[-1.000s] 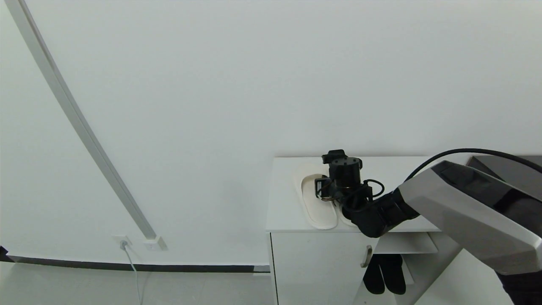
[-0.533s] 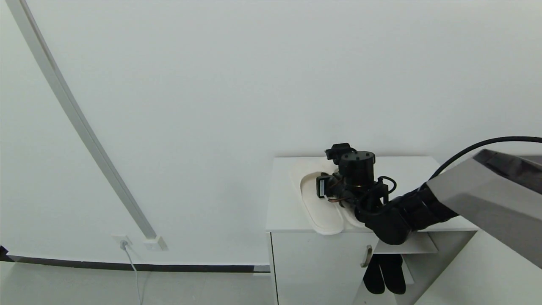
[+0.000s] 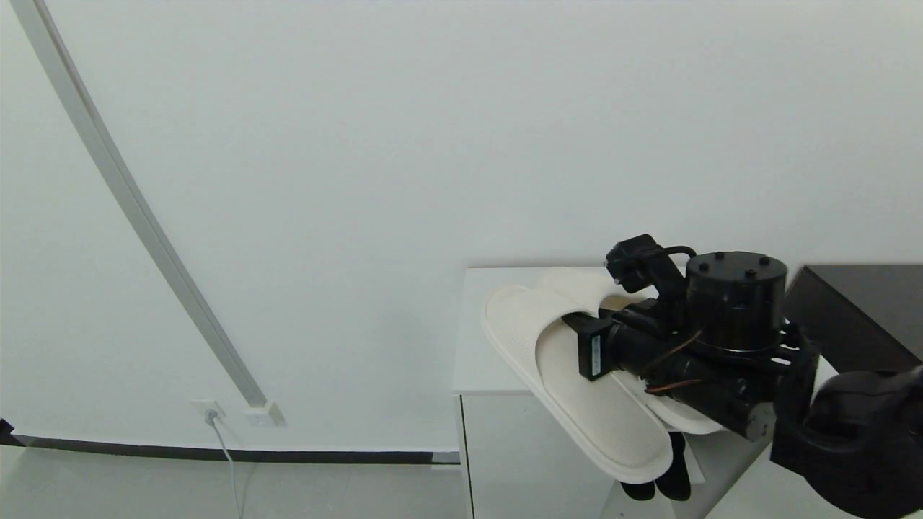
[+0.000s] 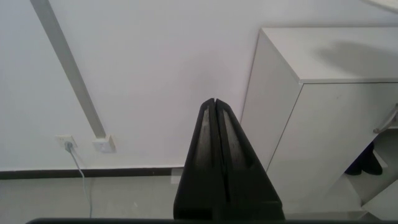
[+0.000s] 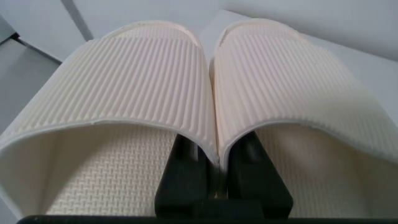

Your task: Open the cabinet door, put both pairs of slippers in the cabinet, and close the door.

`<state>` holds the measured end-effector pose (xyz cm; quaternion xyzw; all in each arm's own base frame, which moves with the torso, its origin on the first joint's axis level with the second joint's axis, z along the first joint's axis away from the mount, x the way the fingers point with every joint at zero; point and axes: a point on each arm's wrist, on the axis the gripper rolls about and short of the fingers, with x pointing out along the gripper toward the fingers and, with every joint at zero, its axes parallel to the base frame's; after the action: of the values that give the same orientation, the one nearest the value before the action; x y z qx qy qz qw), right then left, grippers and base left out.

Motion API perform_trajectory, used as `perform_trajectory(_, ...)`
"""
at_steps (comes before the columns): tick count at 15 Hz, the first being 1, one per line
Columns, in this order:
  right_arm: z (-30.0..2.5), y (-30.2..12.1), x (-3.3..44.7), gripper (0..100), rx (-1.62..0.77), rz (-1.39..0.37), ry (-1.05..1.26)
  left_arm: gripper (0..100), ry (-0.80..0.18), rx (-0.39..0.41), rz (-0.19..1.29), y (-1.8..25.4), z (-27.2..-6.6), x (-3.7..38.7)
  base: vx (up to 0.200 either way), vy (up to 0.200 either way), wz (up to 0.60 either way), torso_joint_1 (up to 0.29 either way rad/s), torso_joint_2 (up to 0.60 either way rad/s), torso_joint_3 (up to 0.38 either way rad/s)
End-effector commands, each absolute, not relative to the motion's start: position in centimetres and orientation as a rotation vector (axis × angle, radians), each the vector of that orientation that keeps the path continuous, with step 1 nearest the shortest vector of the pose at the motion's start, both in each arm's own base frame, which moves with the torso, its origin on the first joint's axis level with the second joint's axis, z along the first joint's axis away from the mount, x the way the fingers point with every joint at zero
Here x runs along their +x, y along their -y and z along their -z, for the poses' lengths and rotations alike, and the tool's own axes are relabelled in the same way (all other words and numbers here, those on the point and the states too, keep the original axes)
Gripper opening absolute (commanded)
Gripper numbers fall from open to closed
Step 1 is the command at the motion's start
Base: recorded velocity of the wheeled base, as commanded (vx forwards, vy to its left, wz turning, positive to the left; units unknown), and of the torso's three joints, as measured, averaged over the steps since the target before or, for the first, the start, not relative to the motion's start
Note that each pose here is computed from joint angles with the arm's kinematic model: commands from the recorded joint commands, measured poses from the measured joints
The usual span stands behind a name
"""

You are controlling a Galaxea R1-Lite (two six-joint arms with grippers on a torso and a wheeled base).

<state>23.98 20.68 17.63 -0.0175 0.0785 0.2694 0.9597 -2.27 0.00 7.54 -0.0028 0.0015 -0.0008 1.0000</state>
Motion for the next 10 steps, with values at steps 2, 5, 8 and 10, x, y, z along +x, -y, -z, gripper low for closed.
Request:
perform_trajectory(2, -19.5, -19.3, 21.7, 0, -0.017, -0.57, -0.108, 0, -0.005, -0.006, 0.002, 0.0, -7.5, -2.3, 0.0, 0.0, 0.0, 0.0, 0.0, 0.0)
perform_trajectory(5, -19.0, -19.4, 21.0, 0, -0.063, -0.602, -0.114, 0, -0.005, -0.006, 0.002, 0.0, -7.5, -2.3, 0.0, 0.0, 0.0, 0.0, 0.0, 0.0)
perform_trajectory(8, -18.5, -19.2, 20.7, 0, -0.071, -0.607, -0.128, 0, -0.005, 0.006, 0.009, 0.0, -7.5, -2.3, 0.0, 0.0, 0.0, 0.0, 0.0, 0.0)
perform_trajectory(10, -18.4, -19.2, 20.7, 0, -0.074, -0.608, -0.133, 0, -0.005, 0.002, 0.008, 0.0, -7.5, -2.3, 0.0, 0.0, 0.0, 0.0, 0.0, 0.0)
